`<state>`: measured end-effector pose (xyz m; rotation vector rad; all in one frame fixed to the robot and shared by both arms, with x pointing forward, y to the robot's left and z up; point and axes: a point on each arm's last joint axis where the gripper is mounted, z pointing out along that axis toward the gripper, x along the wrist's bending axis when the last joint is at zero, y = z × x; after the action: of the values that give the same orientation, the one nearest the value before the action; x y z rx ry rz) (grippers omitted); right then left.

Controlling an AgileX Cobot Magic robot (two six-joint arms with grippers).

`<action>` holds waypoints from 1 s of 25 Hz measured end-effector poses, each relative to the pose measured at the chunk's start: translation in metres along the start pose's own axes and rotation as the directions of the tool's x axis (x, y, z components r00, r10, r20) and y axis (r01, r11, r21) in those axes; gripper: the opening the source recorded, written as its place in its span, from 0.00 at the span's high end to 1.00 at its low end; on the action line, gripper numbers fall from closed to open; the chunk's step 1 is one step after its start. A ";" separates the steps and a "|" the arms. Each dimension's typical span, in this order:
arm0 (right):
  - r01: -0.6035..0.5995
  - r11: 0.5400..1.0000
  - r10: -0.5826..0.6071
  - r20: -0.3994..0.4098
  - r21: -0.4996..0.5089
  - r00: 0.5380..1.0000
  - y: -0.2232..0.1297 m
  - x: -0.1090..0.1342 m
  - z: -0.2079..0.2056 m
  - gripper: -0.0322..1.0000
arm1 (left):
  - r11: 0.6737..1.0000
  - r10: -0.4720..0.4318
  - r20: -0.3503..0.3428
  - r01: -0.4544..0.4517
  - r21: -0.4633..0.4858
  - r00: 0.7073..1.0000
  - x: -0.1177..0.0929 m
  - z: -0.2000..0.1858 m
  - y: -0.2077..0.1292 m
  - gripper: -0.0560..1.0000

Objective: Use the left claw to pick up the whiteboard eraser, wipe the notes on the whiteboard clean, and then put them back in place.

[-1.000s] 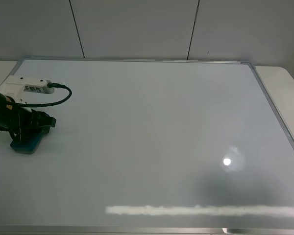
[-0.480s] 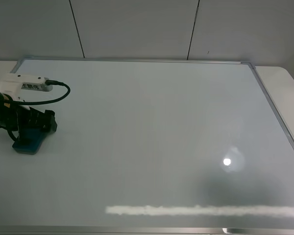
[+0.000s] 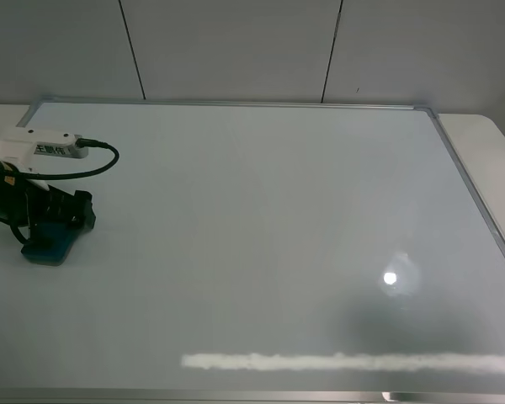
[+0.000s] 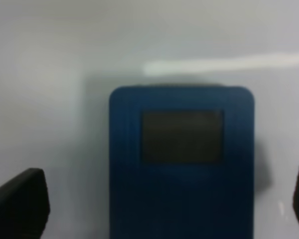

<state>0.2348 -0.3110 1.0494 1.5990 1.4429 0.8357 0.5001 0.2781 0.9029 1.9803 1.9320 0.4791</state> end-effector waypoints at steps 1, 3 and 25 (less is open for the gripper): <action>0.000 1.000 0.000 0.000 0.000 1.000 0.000 0.000 0.000 0.01 | 1.000 0.000 -0.003 0.000 0.007 1.000 0.000 0.000 -0.001 0.01; 0.000 1.000 0.000 0.000 0.000 1.000 0.000 0.000 0.000 0.01 | 1.000 0.000 -0.006 0.000 0.007 1.000 0.001 -0.002 0.000 0.01; 0.000 1.000 0.000 0.000 0.000 1.000 0.000 0.000 0.000 0.01 | 0.838 -0.089 -0.005 0.072 -0.541 0.996 0.017 -0.197 -0.010 0.01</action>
<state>0.2348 -0.3110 1.0494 1.5990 1.4429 0.8357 0.4015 0.2959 1.0733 1.5239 1.6418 0.9212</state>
